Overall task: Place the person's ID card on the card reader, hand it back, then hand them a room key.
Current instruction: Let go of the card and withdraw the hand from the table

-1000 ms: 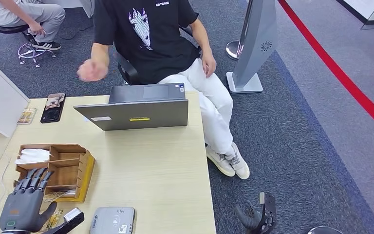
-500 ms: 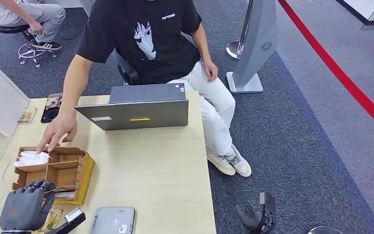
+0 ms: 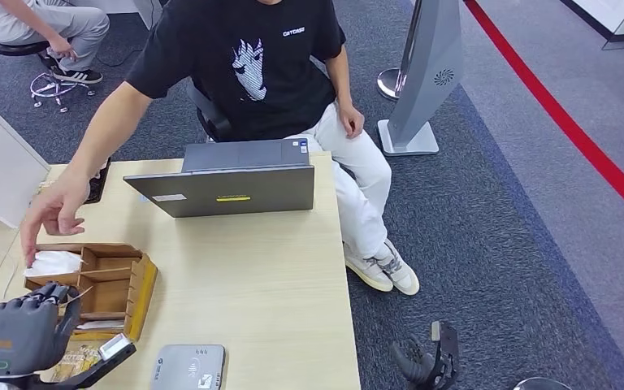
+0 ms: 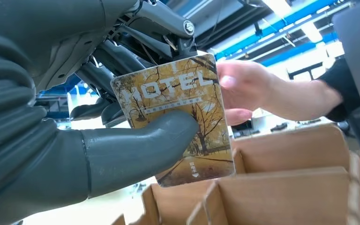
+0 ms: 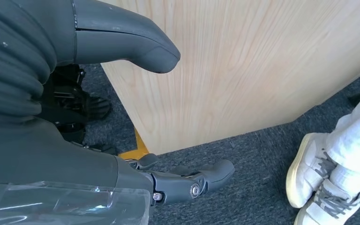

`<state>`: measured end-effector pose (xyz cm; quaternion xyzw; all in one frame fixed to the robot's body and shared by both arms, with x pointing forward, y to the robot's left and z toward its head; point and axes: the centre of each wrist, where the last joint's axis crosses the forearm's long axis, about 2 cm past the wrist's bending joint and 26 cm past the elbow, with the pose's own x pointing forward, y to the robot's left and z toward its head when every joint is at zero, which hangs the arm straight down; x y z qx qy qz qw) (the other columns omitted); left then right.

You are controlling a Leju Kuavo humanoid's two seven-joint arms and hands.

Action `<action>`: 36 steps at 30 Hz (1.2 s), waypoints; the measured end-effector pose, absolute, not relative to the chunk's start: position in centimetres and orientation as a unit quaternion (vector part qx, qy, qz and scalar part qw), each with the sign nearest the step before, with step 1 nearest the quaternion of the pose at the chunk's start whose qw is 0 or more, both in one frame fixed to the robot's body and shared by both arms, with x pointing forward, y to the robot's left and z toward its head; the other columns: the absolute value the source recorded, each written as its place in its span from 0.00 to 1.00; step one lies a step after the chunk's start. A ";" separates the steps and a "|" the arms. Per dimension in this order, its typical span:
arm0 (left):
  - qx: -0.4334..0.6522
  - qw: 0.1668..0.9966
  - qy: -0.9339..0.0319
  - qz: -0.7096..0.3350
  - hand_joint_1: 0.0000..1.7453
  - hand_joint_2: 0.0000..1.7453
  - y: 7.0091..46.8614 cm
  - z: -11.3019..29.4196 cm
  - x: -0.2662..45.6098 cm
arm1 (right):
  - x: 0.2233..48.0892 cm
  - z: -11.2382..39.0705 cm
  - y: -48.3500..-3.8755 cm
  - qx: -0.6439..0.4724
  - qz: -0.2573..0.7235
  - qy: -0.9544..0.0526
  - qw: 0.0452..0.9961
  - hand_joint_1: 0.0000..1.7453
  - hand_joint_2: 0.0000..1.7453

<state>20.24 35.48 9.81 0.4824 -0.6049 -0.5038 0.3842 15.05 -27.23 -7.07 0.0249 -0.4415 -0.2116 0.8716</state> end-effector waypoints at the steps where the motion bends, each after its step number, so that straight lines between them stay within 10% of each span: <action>1: 0.486 0.381 -0.606 -0.502 1.00 1.00 35.7 10.1 20.6 | 15.0 -7.1 -27.2 0.025 -0.211 -0.442 0.872 0.00 1.00; 11: 0.520 0.359 -0.618 -0.468 1.00 1.00 37.8 13.2 24.2 | 15.0 -7.1 -26.9 0.030 -0.204 -0.443 0.872 0.00 1.00; 15: 0.532 0.357 -0.615 -0.459 0.19 1.00 38.6 14.0 25.1 | 15.0 -7.2 -26.8 0.033 -0.200 -0.442 0.874 0.00 1.00; 17: 0.535 0.359 -0.614 -0.456 0.00 1.00 38.9 14.1 25.4 | 15.0 -7.2 -26.7 0.033 -0.199 -0.442 0.874 0.00 1.00; 36: 0.526 0.366 -0.721 -0.263 0.00 1.00 36.2 12.6 19.4 | 14.4 -7.3 -26.5 0.026 -0.227 -0.432 0.872 0.00 1.00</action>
